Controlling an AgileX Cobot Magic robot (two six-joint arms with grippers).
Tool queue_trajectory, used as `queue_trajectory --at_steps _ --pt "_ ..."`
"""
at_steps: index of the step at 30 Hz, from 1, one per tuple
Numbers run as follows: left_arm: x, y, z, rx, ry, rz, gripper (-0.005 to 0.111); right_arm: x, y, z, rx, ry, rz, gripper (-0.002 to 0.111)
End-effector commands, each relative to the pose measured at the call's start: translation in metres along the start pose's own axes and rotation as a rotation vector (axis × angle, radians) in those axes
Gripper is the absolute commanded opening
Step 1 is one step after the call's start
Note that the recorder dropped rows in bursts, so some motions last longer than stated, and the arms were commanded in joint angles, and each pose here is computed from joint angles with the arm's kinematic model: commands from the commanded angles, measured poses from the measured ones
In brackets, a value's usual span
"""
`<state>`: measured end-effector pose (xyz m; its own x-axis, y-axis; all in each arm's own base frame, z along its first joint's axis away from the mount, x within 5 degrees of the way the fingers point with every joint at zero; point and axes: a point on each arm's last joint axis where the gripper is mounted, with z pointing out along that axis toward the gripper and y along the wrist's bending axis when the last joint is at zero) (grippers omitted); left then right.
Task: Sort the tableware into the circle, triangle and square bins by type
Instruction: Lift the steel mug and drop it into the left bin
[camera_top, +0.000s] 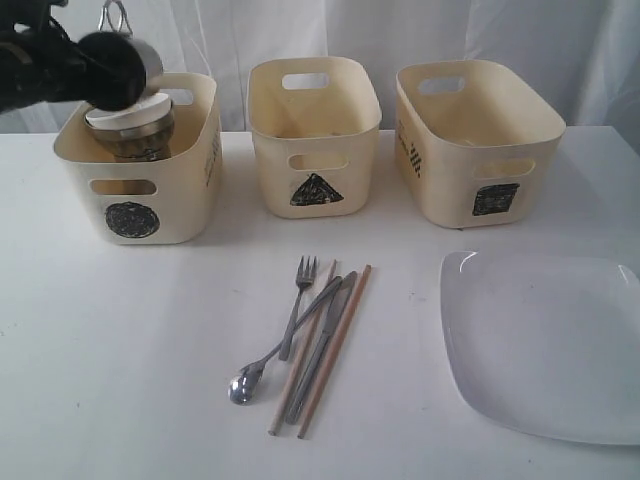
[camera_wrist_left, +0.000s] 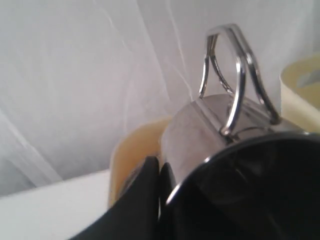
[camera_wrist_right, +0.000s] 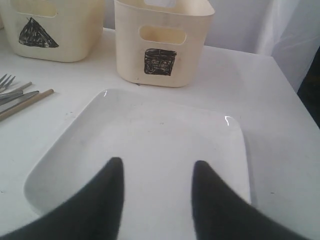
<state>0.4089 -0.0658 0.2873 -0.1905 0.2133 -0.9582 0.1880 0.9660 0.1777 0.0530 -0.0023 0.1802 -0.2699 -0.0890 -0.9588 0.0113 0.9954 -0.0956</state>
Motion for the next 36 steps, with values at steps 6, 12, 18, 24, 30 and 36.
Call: queue_trajectory --at_steps 6,12,18,24,30,36 --pt "0.017 -0.009 -0.006 0.056 0.247 -0.096 0.000 -0.001 0.000 0.000 0.002 -0.008 -0.003 0.031" --pt "0.015 -0.017 -0.007 0.073 0.237 -0.090 0.000 -0.001 -0.003 0.000 0.030 -0.006 -0.077 0.104" --pt "0.014 -0.017 -0.006 0.071 0.234 -0.099 0.044 -0.001 -0.002 0.000 0.019 -0.006 -0.048 0.030" --pt "0.000 -0.014 -0.013 0.071 0.264 -0.135 0.058 -0.001 -0.002 0.000 0.022 -0.006 -0.056 0.002" --pt "-0.043 -0.005 -0.042 0.066 0.188 -0.123 0.058 -0.001 -0.002 0.000 0.023 -0.006 -0.058 0.033" --pt "-0.072 0.001 -0.081 0.065 0.151 -0.105 0.057 -0.001 -0.003 0.000 0.033 -0.005 -0.085 0.089"
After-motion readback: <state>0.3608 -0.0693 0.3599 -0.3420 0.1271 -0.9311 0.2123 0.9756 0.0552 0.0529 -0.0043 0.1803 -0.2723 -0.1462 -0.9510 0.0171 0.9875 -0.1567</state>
